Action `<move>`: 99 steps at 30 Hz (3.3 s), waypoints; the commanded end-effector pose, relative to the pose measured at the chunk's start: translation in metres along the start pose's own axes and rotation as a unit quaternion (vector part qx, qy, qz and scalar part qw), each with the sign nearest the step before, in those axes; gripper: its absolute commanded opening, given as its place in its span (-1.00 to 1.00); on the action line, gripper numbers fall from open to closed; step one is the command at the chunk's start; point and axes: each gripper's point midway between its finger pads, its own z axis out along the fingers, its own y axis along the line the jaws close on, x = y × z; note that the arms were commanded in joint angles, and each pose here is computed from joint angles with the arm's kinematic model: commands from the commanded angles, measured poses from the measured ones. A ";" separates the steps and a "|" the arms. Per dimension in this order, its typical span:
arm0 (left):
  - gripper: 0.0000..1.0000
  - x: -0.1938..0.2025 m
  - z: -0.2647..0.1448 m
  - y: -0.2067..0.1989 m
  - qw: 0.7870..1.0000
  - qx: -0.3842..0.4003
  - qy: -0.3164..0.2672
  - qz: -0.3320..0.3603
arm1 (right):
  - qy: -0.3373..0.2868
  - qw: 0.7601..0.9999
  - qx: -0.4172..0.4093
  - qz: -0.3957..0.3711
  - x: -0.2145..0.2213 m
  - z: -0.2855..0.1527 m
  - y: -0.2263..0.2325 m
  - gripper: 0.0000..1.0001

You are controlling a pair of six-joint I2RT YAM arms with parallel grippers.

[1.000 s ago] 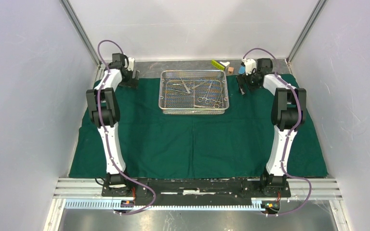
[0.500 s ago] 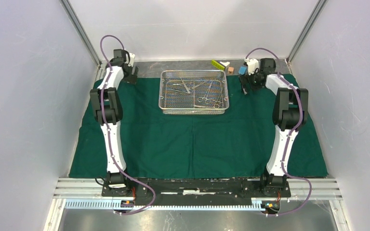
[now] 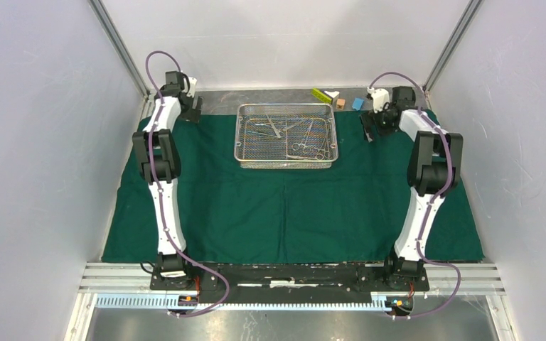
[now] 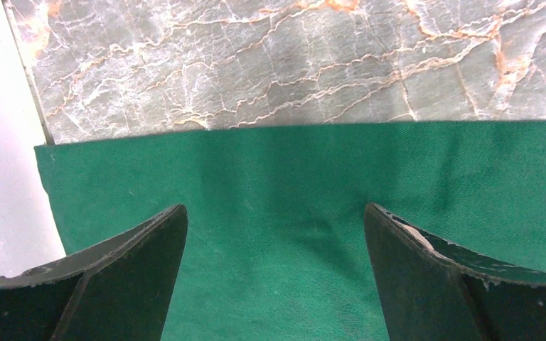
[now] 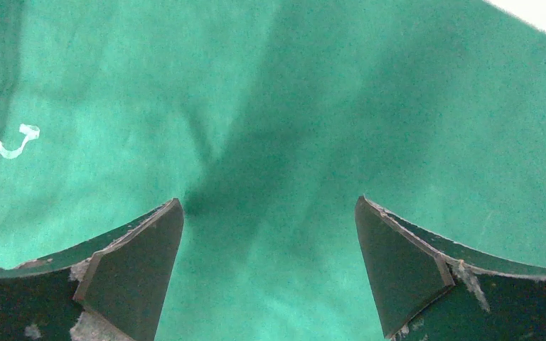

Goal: Open and lay out the surgical kit
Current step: Smooth out the surgical kit at the center of the board.

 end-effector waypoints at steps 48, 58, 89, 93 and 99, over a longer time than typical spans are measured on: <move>0.92 0.340 -0.243 -0.110 0.806 0.260 0.015 0.531 | 0.143 0.894 -0.194 -0.378 0.278 -0.189 0.178 0.96; 0.86 0.358 -0.260 -0.109 0.762 0.283 0.030 0.581 | 0.151 0.891 -0.200 -0.378 0.284 -0.196 0.183 0.96; 1.00 0.276 -0.246 -0.046 0.889 0.242 0.010 0.388 | 0.027 0.979 0.002 -0.201 0.150 -0.183 0.085 0.96; 1.00 0.305 -0.241 -0.037 0.888 0.248 0.030 0.386 | 0.039 0.979 0.001 -0.198 0.164 -0.179 0.082 0.96; 0.98 0.345 -0.228 -0.028 0.889 0.252 0.068 0.377 | 0.048 0.979 -0.004 -0.199 0.171 -0.177 0.081 0.96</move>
